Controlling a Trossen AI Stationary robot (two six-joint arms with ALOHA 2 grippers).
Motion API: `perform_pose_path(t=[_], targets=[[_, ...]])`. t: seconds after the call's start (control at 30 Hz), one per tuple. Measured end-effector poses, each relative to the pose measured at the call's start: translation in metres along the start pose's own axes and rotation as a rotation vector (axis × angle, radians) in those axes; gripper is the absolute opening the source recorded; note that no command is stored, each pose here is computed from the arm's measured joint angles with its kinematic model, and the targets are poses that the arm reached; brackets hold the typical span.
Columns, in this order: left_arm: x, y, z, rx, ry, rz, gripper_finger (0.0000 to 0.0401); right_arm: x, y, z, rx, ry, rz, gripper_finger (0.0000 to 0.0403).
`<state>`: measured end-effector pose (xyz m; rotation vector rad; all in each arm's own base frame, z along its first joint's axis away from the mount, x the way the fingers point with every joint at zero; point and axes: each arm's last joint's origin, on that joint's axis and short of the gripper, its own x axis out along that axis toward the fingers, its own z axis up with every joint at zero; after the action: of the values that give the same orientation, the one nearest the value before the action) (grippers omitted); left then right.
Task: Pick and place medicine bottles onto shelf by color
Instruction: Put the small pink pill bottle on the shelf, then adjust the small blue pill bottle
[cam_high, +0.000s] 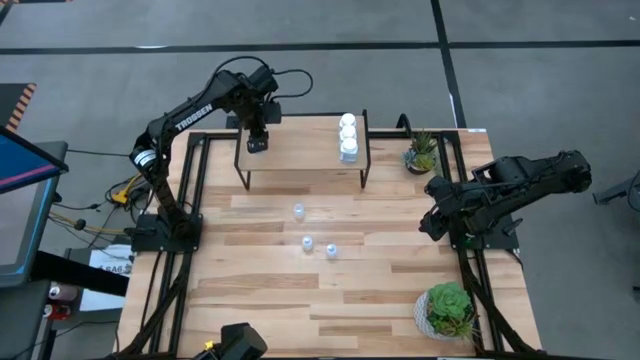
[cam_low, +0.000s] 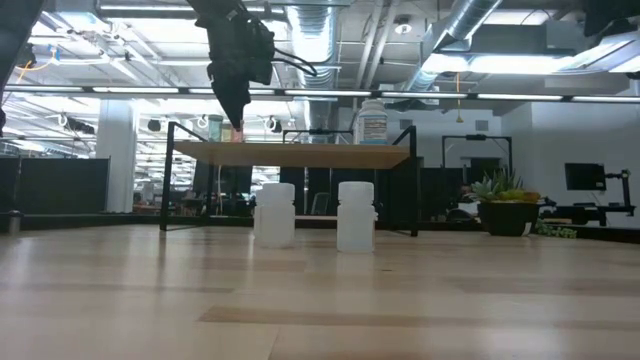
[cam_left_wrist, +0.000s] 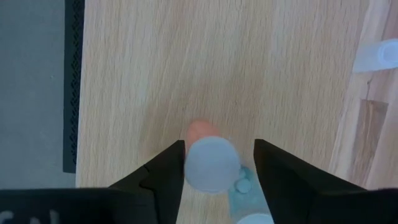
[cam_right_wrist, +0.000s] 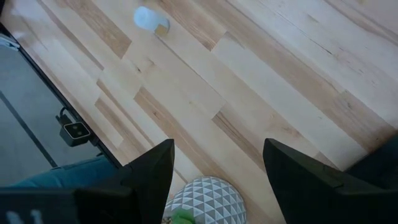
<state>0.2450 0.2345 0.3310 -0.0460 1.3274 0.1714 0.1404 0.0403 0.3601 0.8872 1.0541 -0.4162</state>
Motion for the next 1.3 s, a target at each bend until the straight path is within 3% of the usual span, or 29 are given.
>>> perform_pose_path(t=[0.5,0.9,1.17,1.3], targets=[[-0.028,-0.001,0.010,0.010,-0.070,0.071,0.0184,0.000,0.000,0.000,0.000,0.004,0.001,0.0270],[-0.068,-0.047,0.029,0.068,-0.109,0.036,0.0184,0.000,0.000,0.000,0.000,0.003,0.001,0.0270],[-0.051,-0.061,0.024,0.071,-0.025,-0.096,0.0184,0.000,0.000,0.000,0.000,0.003,0.002,0.0270],[-0.039,-0.063,0.020,0.005,0.026,-0.122,0.0184,0.000,0.000,0.000,0.000,0.003,0.002,0.0270]])
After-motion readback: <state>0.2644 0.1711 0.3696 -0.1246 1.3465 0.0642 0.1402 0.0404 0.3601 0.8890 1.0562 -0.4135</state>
